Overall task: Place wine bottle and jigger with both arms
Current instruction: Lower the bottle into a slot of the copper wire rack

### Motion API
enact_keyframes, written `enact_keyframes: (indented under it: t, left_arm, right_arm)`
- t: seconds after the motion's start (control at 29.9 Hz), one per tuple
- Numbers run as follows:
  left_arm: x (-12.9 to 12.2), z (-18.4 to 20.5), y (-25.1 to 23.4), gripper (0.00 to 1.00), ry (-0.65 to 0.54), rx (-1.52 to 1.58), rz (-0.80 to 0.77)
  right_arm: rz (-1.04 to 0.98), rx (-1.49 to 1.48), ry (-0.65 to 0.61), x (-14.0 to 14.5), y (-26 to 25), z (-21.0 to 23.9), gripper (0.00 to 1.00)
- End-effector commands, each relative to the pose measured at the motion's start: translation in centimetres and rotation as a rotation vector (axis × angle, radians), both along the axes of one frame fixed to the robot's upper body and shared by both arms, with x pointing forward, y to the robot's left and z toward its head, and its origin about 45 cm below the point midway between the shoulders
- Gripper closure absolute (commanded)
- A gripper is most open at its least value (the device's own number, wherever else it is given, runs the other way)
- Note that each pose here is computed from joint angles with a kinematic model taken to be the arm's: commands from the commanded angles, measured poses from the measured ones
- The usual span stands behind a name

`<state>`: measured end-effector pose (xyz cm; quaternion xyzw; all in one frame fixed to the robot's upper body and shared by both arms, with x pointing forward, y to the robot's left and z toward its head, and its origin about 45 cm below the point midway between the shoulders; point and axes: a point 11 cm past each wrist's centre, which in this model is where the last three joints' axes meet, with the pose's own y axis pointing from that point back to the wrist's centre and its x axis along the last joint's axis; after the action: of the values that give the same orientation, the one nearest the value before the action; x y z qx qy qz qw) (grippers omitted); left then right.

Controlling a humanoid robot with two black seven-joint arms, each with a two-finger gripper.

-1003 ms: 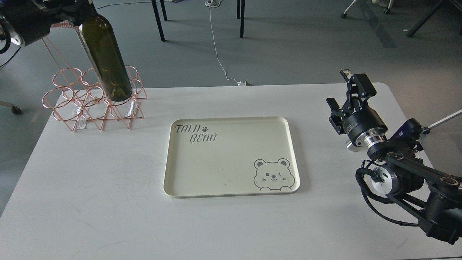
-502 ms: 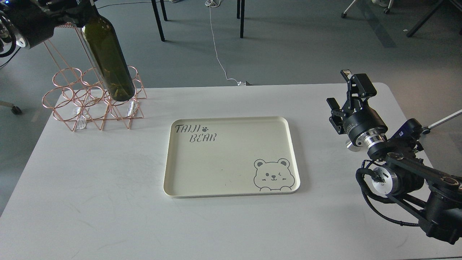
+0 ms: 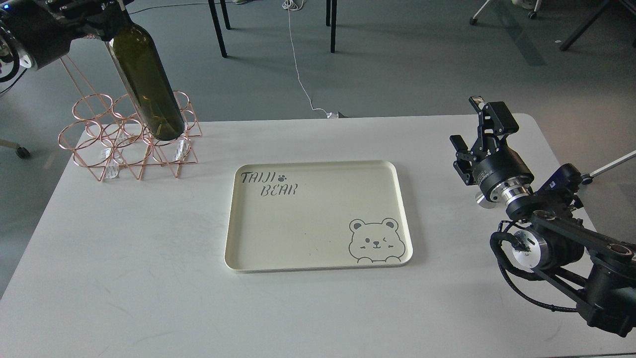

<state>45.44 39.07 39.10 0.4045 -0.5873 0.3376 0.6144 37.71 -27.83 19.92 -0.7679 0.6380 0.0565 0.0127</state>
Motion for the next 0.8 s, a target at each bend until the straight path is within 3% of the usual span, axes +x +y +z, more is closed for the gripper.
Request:
enact_keyframes:
  t: [0.0,0.77]
  left_arm:
    - [0.0,0.1,0.1,0.85,0.000,0.006,0.002]
    - [0.0,-1.1,-0.4,0.85,0.034,0.035,-0.013]
  right_arm:
    - [0.000,0.000,0.001,0.0,0.0,-0.1,0.01]
    - [0.000,0.001,0.007,-0.2,0.0,-0.3,0.01]
